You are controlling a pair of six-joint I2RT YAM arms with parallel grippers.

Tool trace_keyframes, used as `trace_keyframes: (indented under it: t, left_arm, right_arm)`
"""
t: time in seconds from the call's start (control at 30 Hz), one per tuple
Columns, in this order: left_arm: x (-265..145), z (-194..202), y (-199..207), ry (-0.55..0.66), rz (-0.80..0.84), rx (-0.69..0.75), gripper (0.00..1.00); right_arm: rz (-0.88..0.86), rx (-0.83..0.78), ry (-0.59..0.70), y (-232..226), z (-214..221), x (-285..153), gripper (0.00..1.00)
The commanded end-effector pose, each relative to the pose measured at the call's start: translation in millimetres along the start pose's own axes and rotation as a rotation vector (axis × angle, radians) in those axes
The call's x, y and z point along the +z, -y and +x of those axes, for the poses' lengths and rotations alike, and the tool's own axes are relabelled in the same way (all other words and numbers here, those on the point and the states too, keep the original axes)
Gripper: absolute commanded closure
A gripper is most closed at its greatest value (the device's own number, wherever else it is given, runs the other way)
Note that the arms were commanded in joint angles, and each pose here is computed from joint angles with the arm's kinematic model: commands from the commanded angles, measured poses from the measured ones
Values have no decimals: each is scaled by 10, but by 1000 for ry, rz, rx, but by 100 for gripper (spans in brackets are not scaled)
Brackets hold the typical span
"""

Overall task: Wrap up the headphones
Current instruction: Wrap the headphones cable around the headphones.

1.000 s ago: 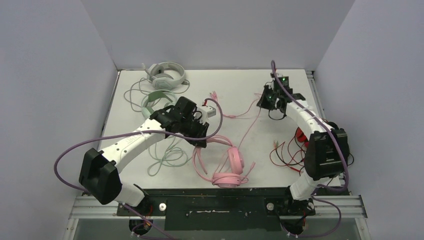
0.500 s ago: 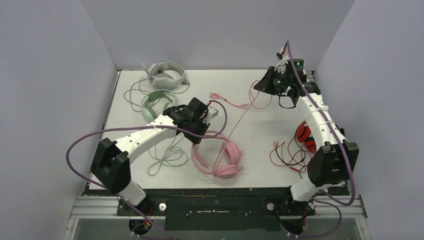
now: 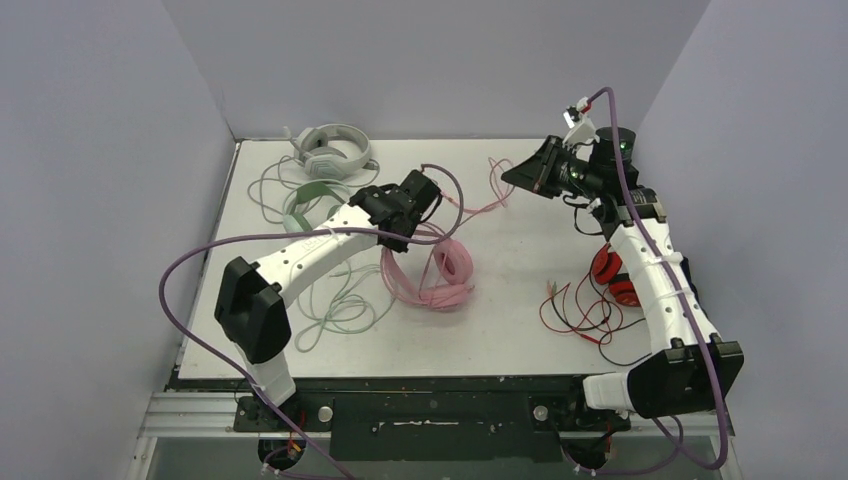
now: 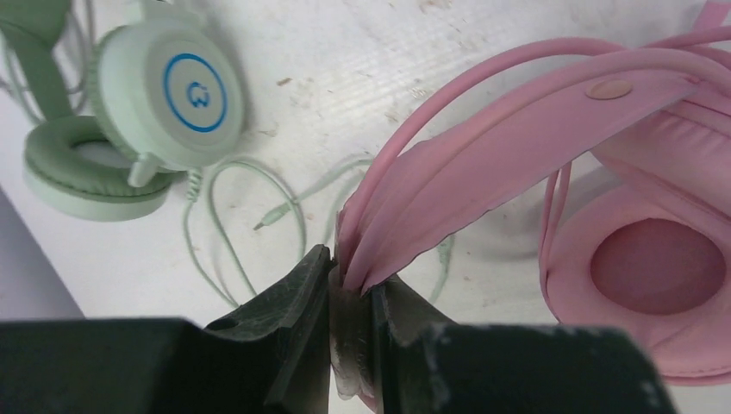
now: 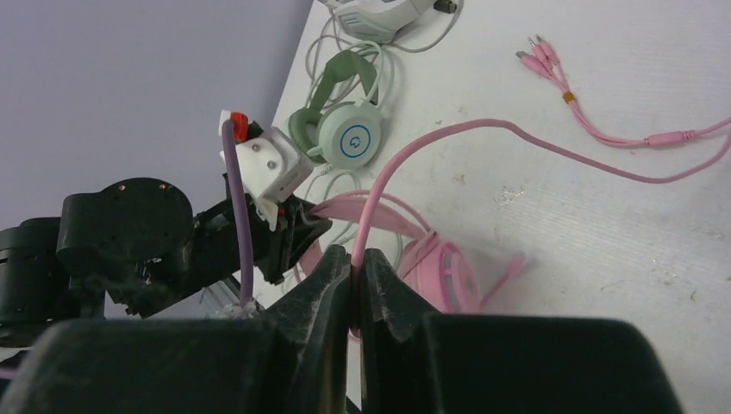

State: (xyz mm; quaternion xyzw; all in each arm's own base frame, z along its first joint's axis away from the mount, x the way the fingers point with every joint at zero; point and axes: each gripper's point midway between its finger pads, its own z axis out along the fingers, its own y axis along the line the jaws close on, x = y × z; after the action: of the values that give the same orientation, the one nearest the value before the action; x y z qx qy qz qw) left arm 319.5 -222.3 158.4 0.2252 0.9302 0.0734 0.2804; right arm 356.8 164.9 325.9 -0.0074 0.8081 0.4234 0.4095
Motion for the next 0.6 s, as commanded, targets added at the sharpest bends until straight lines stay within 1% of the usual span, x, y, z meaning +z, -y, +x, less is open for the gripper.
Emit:
trace_keyframes:
  t: [0.0, 0.13, 0.27, 0.37, 0.47, 0.57]
  left_arm:
    - [-269, -484, -372, 172, -181, -192, 100]
    - [-483, -730, -656, 321, -306, -354, 100]
    - [-772, -911, -996, 482, -434, -523, 100]
    - [-966, -1029, -1171, 583, -482, -642, 100]
    - [-1092, -1095, -1284, 658, -516, -743, 100]
    - [-1163, -1126, -1328, 727, -500, -859, 100]
  right_arm:
    - [-99, -40, 41, -356, -84, -213, 100]
    - [-77, -33, 28, -333, 69, -315, 100]
    - [-101, 32, -2, -297, 325, -324, 99]
    - [-118, 74, -22, -287, 505, -310, 99]
    - [-110, 93, -55, -273, 707, -287, 99]
    - [-111, 121, -100, -280, 992, -217, 98]
